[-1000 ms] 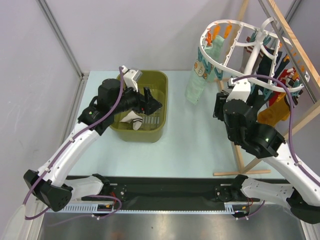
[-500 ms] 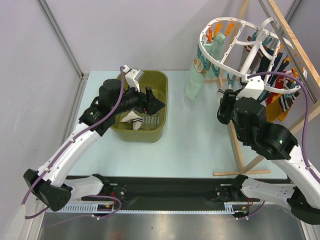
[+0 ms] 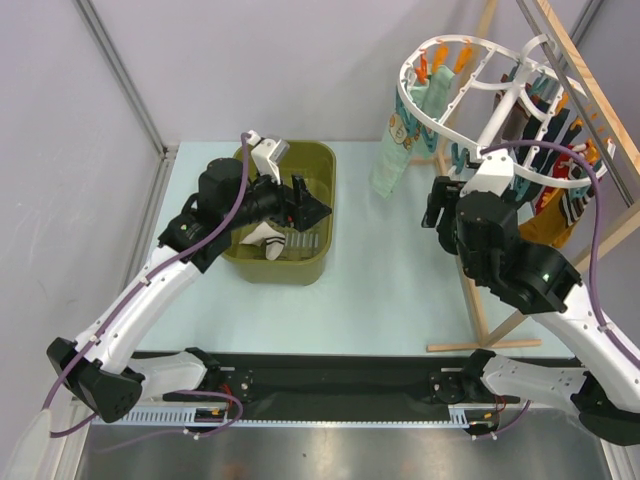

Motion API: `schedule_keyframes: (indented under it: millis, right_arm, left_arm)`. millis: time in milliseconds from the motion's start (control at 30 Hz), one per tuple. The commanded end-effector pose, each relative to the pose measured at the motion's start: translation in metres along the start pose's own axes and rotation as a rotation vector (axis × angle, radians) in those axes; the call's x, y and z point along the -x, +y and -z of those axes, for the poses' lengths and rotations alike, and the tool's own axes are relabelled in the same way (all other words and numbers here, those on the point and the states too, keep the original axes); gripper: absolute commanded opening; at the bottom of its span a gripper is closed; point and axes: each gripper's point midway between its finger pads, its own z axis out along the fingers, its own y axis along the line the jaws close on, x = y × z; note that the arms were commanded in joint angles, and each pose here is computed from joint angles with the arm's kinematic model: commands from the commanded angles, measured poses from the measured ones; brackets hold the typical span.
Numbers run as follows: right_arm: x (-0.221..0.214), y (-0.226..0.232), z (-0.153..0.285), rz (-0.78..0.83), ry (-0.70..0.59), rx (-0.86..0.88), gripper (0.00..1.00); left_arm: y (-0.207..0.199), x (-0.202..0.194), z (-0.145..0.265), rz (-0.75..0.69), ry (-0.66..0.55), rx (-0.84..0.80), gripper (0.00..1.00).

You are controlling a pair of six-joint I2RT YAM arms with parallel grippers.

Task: Remove the socks clipped to the hanger
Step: Place the sock in the bin.

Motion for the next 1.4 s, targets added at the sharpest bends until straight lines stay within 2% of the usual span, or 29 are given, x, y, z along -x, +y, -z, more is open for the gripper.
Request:
schedule_keyframes:
  millis: [0,100,367,500,700,900,1100,1133,1200,1233,1333,1367]
  right_arm:
    - [0.004,0.008,-0.012,0.008,-0.036,-0.012,0.75]
    - [-0.006,0.006,-0.023,0.071,-0.025,-0.072,0.79]
    - [-0.023,-0.007,-0.043,0.201,-0.044,-0.230,0.78]
    - [-0.033,-0.009,-0.052,0.272,-0.054,-0.263,0.78]
    - [-0.032,-0.014,-0.066,0.293,-0.087,-0.276,0.75]
    - [-0.039,-0.006,-0.078,0.319,-0.088,-0.213,0.59]
    - [-0.047,0.000,-0.084,0.332,-0.098,-0.160,0.34]
    - [-0.047,0.002,-0.082,0.324,-0.098,-0.140,0.23]
    - [-0.046,0.004,-0.080,0.300,-0.098,-0.113,0.10]
    - [-0.044,0.005,-0.075,0.295,-0.095,-0.085,0.00]
    - [-0.036,0.009,-0.065,0.239,-0.108,-0.024,0.00]
    - [-0.032,0.010,-0.060,0.210,-0.116,-0.006,0.00]
  left_arm:
    - [-0.021,0.026,0.009,-0.021,-0.073,-0.058,0.86]
    - [-0.021,0.026,0.010,-0.027,-0.072,-0.056,0.86]
    - [-0.020,0.027,0.011,-0.035,-0.072,-0.046,0.86]
    - [-0.020,0.028,0.011,-0.038,-0.073,-0.046,0.85]
    - [-0.021,0.030,0.008,-0.037,-0.069,-0.051,0.86]
    - [-0.021,0.031,0.006,-0.037,-0.070,-0.055,0.85]
    - [-0.028,0.044,0.004,-0.030,-0.087,-0.078,0.84]
    - [-0.030,0.046,0.004,-0.028,-0.090,-0.081,0.84]
    - [-0.033,0.057,0.002,-0.019,-0.109,-0.087,0.84]
    - [-0.033,0.062,0.001,-0.019,-0.116,-0.077,0.83]
    - [-0.032,0.088,-0.007,-0.030,-0.127,-0.042,0.81]
    - [-0.041,0.110,-0.004,-0.043,-0.164,-0.056,0.81]
